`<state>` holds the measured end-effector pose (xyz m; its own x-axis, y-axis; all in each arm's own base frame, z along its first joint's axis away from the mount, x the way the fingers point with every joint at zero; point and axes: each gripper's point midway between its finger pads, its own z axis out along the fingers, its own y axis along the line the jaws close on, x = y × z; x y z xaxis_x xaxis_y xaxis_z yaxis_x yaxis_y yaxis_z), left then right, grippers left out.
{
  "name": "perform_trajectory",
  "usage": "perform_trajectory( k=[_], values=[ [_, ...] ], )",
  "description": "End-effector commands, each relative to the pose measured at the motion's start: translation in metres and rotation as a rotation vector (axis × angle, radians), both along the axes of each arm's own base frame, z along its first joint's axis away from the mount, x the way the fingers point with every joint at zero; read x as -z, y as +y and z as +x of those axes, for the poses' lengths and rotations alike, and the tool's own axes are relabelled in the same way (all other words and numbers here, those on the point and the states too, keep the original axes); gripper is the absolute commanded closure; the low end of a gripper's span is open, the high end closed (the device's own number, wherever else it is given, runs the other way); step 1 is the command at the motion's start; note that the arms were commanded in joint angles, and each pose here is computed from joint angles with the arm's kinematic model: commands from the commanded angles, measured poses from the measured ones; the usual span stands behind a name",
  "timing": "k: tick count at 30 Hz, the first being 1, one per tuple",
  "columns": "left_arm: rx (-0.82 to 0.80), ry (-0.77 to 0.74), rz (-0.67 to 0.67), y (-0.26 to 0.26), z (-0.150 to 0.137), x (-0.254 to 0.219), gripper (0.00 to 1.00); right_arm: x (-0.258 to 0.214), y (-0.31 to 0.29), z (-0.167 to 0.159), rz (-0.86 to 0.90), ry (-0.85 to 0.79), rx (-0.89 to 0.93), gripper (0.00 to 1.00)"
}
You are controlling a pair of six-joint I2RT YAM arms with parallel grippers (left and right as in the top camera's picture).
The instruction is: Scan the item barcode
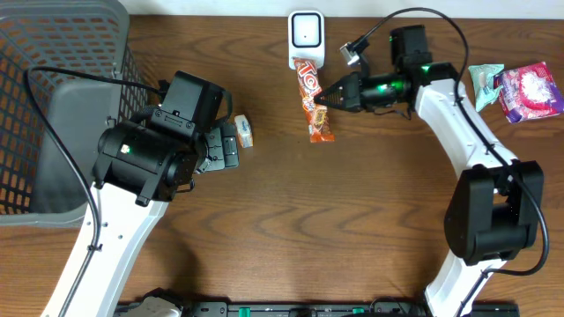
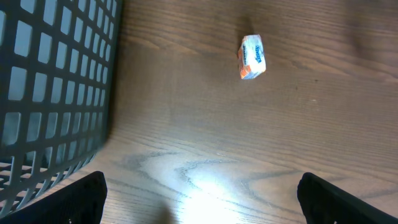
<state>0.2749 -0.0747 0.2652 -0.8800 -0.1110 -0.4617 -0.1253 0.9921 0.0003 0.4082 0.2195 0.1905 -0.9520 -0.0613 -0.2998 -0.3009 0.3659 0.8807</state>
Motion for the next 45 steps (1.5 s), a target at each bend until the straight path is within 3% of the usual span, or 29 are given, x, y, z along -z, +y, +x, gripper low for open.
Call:
perform_trajectory(
  k=[1,4,8,10,18,26,27,32,35,39,45],
  values=[
    [-0.006,-0.008,-0.002,0.001,0.000,-0.003,0.02,-0.017,0.002,-0.007,0.111,0.104,-0.017,0.98],
    [-0.006,-0.008,-0.002,0.001,0.000,-0.003,0.02,-0.019,0.000,-0.003,0.124,0.335,0.072,0.98],
    [-0.006,-0.008,-0.003,0.001,0.000,-0.003,0.02,-0.021,-0.002,-0.001,0.149,0.838,0.243,0.98],
    [-0.006,-0.008,-0.002,0.001,0.000,-0.003,0.02,-0.027,-0.002,0.000,0.177,0.980,0.270,0.98],
    [-0.006,-0.008,-0.002,0.001,0.000,-0.003,0.02,-0.061,-0.003,0.022,0.282,1.091,0.259,0.99],
    [-0.006,-0.008,-0.002,0.001,0.000,-0.003,0.02,-0.066,-0.004,0.038,0.299,0.933,0.285,0.99],
    [-0.006,-0.008,-0.002,0.001,0.000,-0.003,0.02,-0.066,-0.003,0.040,0.298,0.885,0.288,0.99],
    [-0.006,-0.008,-0.002,0.001,0.000,-0.003,0.02,-0.048,0.002,0.077,0.180,0.306,0.393,0.99],
    [-0.006,-0.008,-0.002,0.001,0.000,-0.003,0.02,-0.018,-0.006,0.101,-0.028,0.071,0.546,0.99],
    [-0.006,-0.008,-0.003,0.001,0.000,-0.003,0.02,-0.002,-0.012,0.120,-0.157,-0.060,0.655,0.99],
    [-0.006,-0.008,-0.002,0.001,0.000,-0.003,0.02,-0.010,-0.002,0.143,-0.116,-0.185,0.692,0.99]
  ],
)
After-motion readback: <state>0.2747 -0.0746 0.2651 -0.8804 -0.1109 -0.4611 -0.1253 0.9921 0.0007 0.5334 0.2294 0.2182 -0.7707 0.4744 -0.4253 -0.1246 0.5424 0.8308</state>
